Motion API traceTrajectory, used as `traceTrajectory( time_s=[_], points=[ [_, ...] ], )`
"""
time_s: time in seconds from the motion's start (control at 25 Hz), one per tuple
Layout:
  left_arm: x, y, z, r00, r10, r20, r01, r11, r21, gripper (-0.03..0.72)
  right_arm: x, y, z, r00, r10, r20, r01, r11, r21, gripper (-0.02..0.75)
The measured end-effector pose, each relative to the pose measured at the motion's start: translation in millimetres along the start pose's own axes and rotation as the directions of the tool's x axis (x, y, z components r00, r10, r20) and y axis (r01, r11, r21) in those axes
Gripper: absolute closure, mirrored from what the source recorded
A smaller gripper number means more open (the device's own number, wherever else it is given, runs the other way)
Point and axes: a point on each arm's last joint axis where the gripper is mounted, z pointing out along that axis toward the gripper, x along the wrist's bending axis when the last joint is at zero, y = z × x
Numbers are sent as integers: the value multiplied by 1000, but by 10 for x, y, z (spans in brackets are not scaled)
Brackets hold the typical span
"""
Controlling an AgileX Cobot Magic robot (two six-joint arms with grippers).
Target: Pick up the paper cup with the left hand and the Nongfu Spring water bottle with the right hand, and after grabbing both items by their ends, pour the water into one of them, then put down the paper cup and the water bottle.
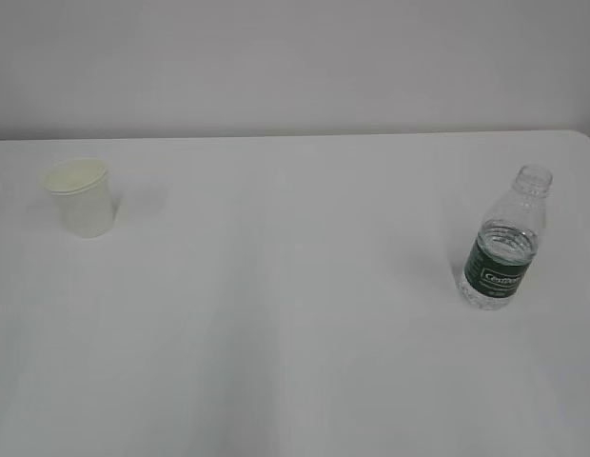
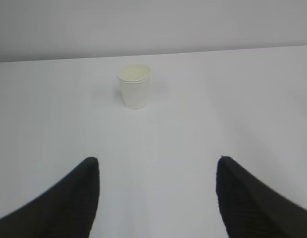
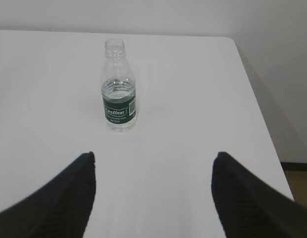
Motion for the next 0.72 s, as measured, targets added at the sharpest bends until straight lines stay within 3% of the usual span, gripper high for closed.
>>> traceTrajectory(
  time_s=[0.36,0.72],
  points=[
    [21,120,129,1000,-11,-5,12,999,36,165,0,72,7,1000,-6,0,6,998,-68,184],
    [44,266,231,1000,-22,-14,21,999,-25,165,12,273,186,1000,-12,-6,11,996,-92,184]
  ],
)
